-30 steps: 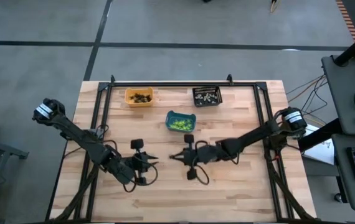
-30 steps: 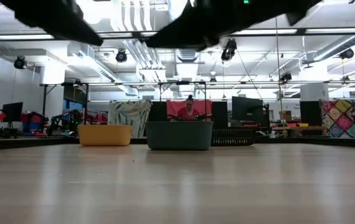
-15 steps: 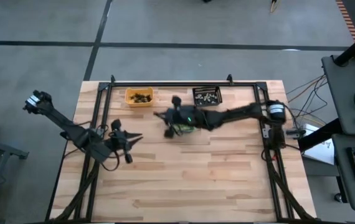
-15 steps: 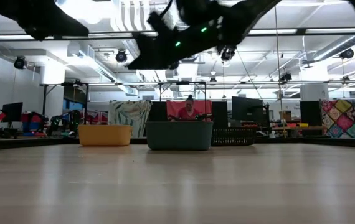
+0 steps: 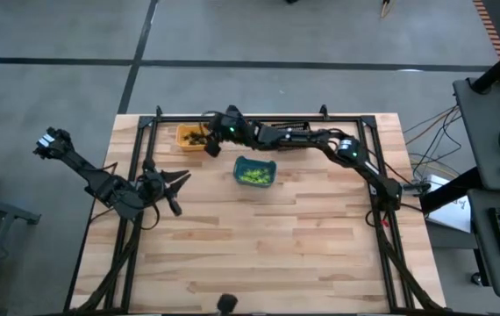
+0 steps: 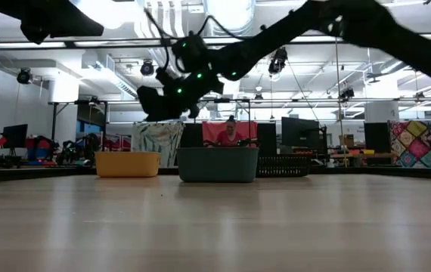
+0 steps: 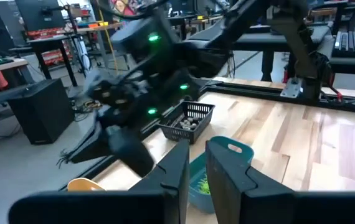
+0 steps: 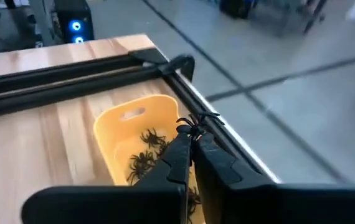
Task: Sort Halloween decoration
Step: Put the black spider toy into the yellow bin, then return to Home Position
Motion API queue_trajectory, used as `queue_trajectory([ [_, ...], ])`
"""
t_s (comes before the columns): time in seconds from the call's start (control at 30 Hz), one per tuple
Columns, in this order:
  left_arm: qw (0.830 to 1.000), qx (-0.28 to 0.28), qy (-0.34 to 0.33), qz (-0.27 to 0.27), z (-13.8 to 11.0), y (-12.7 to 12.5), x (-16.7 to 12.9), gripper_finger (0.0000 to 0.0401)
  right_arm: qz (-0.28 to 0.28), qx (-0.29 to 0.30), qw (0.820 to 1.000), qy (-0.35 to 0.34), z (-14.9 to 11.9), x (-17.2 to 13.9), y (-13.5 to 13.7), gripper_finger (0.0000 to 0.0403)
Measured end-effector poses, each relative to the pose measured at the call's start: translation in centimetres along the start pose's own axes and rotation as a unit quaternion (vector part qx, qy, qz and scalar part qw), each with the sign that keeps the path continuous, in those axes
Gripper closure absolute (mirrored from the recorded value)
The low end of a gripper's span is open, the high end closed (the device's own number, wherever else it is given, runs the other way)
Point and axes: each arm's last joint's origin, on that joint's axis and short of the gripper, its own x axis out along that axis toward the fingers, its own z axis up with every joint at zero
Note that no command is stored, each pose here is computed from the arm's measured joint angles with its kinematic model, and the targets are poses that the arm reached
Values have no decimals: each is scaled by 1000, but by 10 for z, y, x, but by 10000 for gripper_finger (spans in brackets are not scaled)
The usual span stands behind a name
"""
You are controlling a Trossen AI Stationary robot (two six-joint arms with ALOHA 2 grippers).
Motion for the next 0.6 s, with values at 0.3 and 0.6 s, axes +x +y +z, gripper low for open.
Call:
queue_trajectory([
  [0.3, 1000, 3, 3, 0, -6, 1, 0, 366, 90, 116, 987, 71, -7, 31, -21, 342],
  [0.6, 999, -33, 11, -2, -20, 1, 2, 366, 117, 145, 980, 76, -4, 33, -24, 280],
])
